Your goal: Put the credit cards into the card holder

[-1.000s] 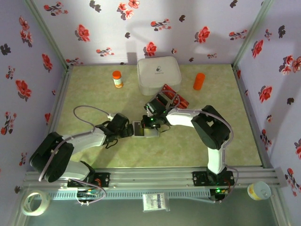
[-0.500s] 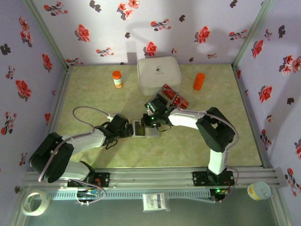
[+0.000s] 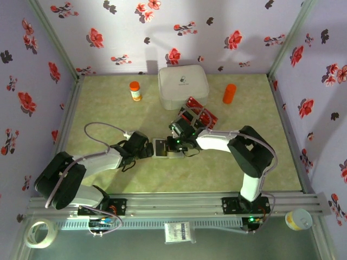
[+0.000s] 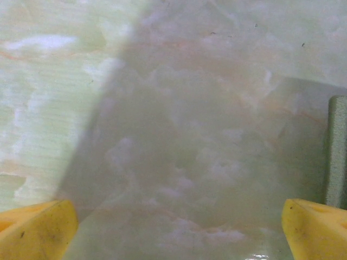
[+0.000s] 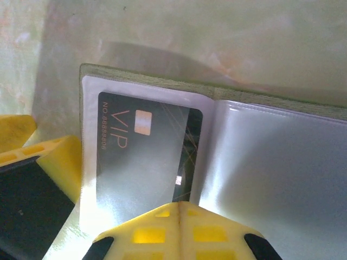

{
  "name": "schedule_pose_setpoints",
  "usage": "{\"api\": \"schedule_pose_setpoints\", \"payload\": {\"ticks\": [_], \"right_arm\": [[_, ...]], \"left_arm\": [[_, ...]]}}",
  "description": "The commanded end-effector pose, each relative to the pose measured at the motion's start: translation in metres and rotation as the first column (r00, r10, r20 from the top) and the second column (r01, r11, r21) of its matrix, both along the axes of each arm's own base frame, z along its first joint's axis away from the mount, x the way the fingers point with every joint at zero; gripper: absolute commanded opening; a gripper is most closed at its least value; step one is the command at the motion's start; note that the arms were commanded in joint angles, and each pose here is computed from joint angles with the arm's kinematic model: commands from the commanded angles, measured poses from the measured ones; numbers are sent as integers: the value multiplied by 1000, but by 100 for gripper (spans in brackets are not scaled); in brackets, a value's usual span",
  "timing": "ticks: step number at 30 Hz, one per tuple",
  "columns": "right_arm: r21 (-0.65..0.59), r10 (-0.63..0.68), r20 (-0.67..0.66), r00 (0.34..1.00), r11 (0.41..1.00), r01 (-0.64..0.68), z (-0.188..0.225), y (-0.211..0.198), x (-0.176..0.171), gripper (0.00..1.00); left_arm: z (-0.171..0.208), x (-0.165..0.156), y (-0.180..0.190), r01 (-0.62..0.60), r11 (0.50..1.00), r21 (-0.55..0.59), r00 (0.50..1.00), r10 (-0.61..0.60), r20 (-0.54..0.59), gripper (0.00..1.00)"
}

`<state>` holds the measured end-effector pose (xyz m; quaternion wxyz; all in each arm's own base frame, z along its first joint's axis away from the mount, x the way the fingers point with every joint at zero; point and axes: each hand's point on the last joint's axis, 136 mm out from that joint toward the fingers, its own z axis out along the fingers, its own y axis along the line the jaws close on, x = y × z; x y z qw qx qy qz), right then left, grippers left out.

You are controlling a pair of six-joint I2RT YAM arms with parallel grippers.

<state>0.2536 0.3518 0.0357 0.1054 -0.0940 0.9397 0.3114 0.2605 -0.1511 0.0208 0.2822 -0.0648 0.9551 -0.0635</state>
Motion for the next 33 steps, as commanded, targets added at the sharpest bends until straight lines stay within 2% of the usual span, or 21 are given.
{"api": "schedule_pose_setpoints", "payload": {"ticks": [1, 14, 21, 27, 33], "right_arm": [[3, 2, -18, 1000, 1000, -2, -8, 8, -3, 6], [2, 26, -31, 999, 1000, -26, -11, 24, -6, 5], [-2, 20, -25, 999, 1000, -20, -8, 21, -6, 5], [-8, 18, -7, 1000, 1000, -18, -1, 18, -5, 7], [-18, 16, 15, 1000, 1000, -15, 7, 15, -1, 11]], "left_arm": [[-33, -23, 22, 6, 996, 89, 993, 5, -120, 100], [-32, -24, 21, 5, 997, 83, 993, 5, -118, 99], [-11, -19, 31, -42, 996, 82, 996, 49, -78, 99], [13, -11, 30, -58, 998, 31, 998, 58, -26, 100], [20, -8, 18, -29, 999, -24, 999, 29, -15, 100]]}}
